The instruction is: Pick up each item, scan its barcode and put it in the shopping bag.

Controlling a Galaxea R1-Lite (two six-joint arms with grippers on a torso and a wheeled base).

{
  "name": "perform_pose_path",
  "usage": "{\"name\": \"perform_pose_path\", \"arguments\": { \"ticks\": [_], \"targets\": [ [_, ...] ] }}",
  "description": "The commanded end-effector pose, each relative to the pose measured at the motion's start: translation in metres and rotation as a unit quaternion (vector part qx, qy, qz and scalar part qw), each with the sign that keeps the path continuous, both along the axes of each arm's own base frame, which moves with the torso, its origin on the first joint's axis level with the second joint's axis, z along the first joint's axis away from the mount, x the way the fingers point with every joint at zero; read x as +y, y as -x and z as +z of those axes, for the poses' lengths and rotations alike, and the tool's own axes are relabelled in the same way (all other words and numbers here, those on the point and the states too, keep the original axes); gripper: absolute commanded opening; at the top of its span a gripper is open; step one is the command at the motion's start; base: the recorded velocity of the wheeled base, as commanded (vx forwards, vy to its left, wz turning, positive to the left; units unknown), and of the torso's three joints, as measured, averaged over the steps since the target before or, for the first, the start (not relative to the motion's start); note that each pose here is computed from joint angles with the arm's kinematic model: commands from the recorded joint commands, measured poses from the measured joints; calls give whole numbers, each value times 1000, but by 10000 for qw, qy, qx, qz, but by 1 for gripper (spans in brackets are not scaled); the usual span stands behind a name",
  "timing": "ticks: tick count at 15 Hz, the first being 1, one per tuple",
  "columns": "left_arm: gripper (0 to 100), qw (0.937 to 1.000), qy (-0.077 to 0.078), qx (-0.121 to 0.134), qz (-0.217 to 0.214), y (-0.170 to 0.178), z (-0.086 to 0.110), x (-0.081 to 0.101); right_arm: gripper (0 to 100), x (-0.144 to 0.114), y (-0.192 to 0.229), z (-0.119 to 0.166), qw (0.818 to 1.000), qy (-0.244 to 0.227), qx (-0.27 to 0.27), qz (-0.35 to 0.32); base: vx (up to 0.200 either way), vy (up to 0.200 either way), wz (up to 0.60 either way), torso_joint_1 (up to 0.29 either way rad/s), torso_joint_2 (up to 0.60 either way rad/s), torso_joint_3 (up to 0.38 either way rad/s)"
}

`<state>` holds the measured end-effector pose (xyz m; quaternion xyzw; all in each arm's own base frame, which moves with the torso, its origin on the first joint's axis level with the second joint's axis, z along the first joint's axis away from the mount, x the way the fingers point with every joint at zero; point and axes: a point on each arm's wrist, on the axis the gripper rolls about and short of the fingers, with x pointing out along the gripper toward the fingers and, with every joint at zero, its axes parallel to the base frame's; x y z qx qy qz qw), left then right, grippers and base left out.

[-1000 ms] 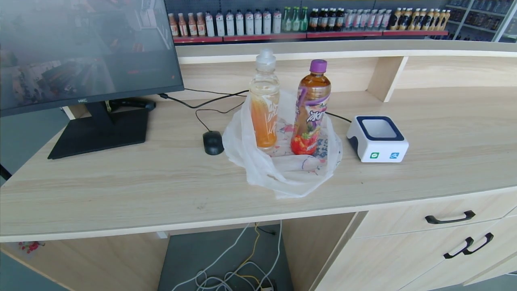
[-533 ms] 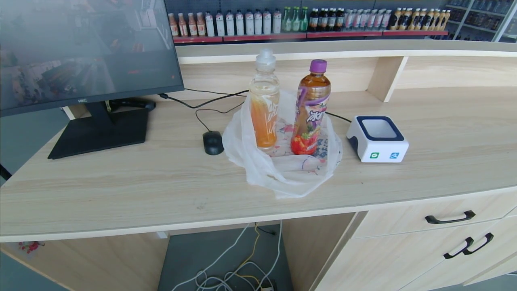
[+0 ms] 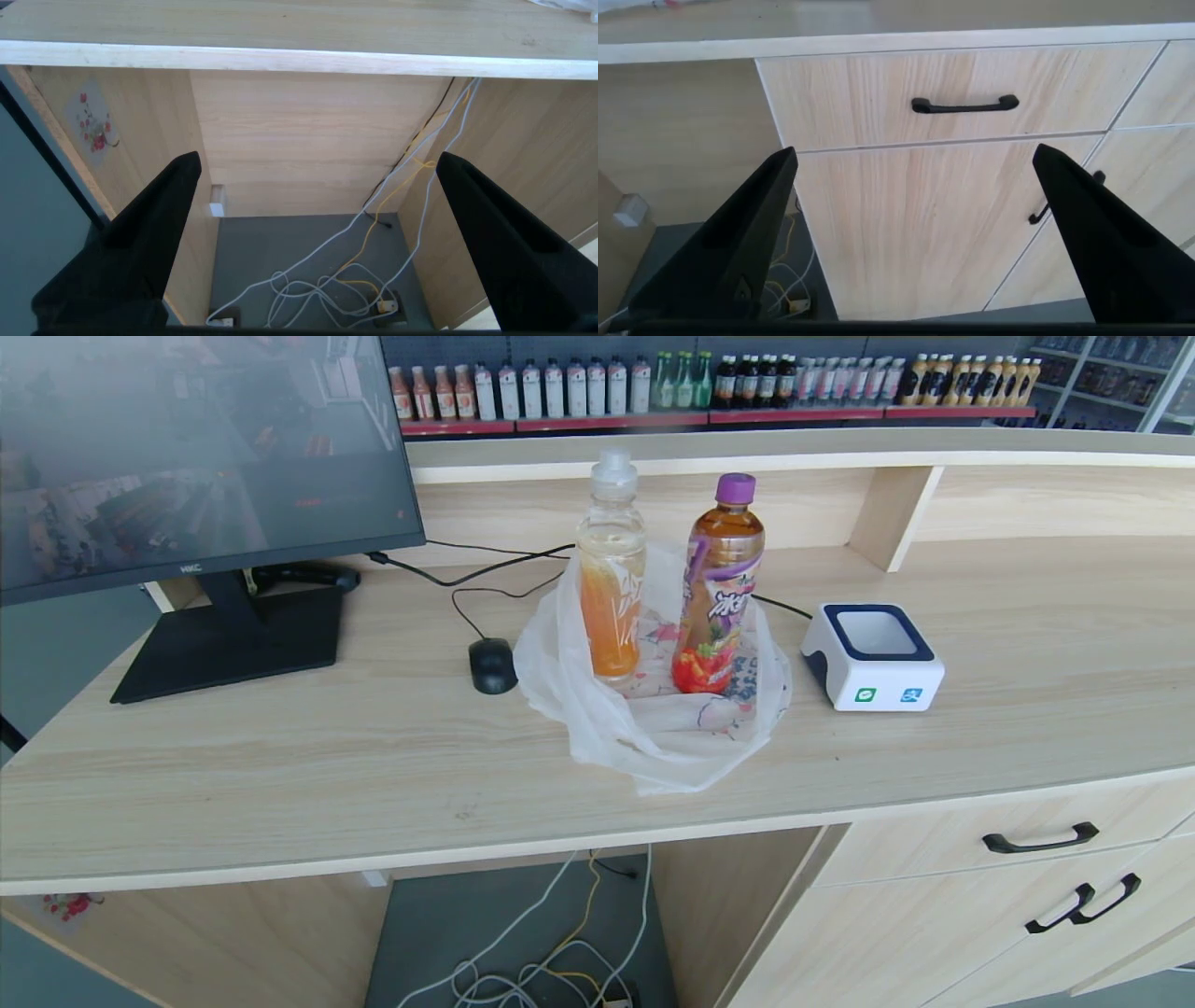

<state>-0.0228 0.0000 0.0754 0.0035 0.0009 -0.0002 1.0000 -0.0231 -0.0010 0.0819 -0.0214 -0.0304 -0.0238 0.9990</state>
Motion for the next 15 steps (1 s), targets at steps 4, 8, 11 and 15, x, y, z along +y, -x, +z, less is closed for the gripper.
{"name": "perform_pose_path", "arguments": {
  "ticks": [4, 8, 11, 15],
  "targets": [
    [100, 10000, -3, -1, 2, 0, 0, 0, 100, 0, 0, -6, 9994, 88, 320, 98, 0, 0, 0, 0, 0, 0],
    [100, 10000, 4, 7, 2, 0, 0, 0, 100, 0, 0, -6, 9994, 73, 320, 106, 0, 0, 0, 0, 0, 0],
    [100, 10000, 12, -1, 2, 0, 0, 0, 100, 0, 0, -6, 9994, 73, 320, 106, 0, 0, 0, 0, 0, 0],
    [100, 10000, -3, -1, 2, 0, 0, 0, 100, 0, 0, -6, 9994, 73, 320, 106, -50, 0, 0, 1, 1, -1]
  ]
}}
